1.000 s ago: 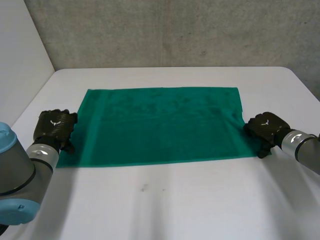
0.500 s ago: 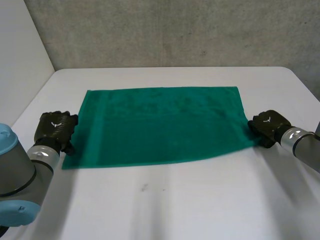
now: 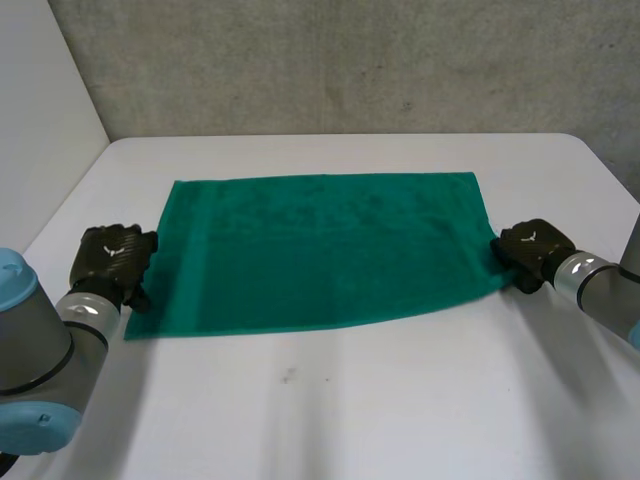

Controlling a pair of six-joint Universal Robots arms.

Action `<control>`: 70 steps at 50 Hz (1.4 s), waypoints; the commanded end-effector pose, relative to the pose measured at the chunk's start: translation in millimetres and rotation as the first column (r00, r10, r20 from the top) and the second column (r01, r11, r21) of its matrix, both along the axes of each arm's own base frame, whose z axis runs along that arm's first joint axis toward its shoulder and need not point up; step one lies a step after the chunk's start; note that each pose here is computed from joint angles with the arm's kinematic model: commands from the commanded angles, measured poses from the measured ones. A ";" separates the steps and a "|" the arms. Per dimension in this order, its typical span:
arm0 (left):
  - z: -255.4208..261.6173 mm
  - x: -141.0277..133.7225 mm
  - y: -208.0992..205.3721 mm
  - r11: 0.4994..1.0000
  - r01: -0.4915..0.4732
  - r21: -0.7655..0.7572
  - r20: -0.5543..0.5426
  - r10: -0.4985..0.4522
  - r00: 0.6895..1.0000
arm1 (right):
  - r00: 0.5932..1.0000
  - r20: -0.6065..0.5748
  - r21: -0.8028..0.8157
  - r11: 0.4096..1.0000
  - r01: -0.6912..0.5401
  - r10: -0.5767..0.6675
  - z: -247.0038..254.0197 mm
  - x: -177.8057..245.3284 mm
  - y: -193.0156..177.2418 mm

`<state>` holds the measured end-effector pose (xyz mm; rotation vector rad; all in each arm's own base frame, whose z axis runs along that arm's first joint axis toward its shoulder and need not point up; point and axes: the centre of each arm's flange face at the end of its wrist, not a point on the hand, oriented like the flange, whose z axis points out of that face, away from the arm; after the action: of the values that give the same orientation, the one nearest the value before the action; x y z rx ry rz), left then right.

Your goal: Fold the towel.

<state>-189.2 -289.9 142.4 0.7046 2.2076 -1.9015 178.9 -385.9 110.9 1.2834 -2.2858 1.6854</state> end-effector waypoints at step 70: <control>-16.5 6.0 -9.6 0.966 0.041 0.257 0.049 -0.055 0.997 | 0.987 0.127 -0.002 0.995 0.102 -0.101 54.8 -6.8 15.0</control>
<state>-182.9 -297.3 131.3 0.8340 2.4437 -1.6262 171.7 -371.2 166.5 1.0645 -2.3637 1.7917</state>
